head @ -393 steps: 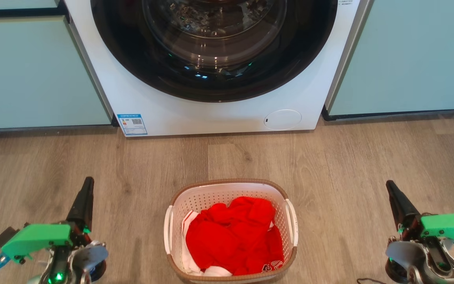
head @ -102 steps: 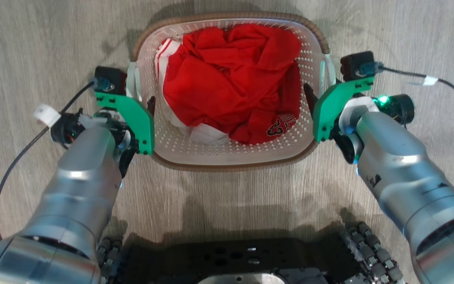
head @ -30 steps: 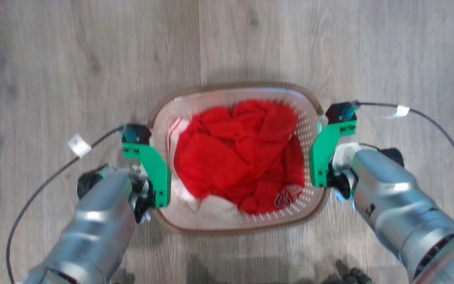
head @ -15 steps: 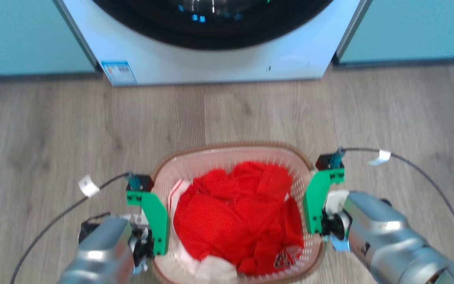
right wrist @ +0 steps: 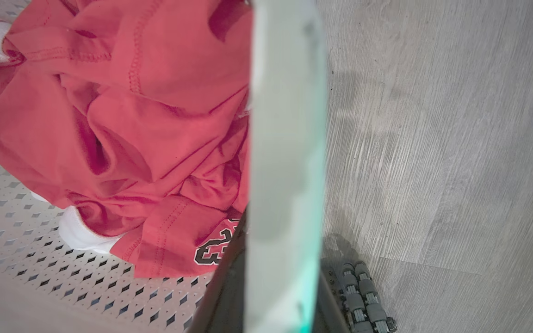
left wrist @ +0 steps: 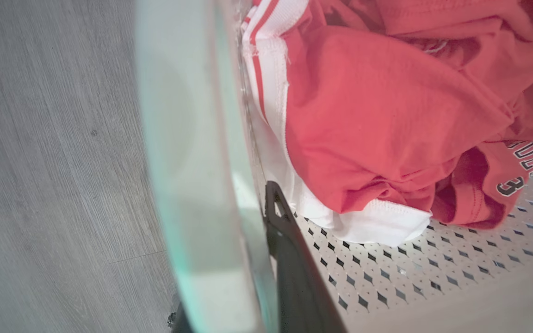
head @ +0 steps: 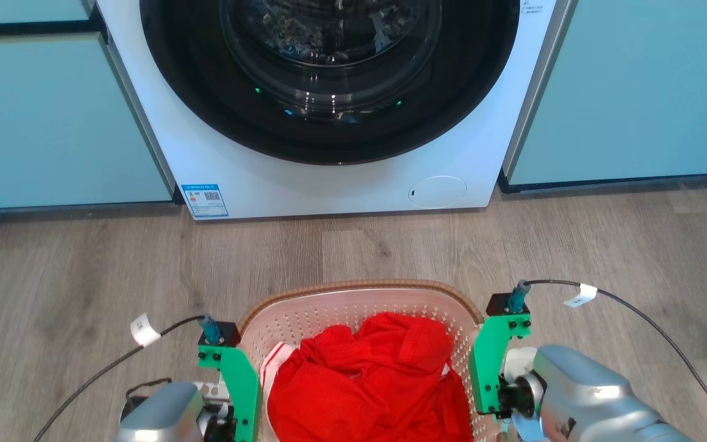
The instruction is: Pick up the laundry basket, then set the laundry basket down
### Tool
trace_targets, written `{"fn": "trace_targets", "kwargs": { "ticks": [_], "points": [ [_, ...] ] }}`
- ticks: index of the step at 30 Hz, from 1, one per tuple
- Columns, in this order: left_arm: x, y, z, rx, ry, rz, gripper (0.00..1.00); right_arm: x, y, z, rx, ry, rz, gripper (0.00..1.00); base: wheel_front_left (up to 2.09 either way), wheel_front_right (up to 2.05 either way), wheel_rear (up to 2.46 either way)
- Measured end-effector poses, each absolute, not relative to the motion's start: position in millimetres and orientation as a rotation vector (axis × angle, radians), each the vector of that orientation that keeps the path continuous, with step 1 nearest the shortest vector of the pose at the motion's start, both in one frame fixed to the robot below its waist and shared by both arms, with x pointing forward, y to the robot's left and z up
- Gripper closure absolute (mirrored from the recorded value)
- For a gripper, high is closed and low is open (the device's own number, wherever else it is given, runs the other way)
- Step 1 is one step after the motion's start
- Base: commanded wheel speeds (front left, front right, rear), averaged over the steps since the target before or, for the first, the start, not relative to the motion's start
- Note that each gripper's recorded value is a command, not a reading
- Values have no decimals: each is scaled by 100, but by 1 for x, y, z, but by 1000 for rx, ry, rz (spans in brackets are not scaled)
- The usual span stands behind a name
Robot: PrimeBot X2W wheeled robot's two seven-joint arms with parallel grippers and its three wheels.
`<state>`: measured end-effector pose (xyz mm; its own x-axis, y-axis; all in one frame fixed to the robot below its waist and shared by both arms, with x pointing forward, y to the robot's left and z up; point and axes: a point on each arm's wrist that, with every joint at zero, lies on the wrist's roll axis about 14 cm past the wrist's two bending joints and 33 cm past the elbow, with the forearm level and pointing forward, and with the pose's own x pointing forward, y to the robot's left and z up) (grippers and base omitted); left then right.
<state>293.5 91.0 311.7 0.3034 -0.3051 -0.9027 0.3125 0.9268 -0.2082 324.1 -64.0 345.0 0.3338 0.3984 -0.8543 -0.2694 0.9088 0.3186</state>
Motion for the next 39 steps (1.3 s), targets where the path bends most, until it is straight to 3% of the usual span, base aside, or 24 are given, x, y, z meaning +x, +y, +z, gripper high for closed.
{"fn": "trace_targets", "kwargs": {
  "ticks": [39],
  "points": [
    [276,90,313,37,1248,-448,100,315,-65,346,99,1212,442,100,0,0,0]
  ]
}}
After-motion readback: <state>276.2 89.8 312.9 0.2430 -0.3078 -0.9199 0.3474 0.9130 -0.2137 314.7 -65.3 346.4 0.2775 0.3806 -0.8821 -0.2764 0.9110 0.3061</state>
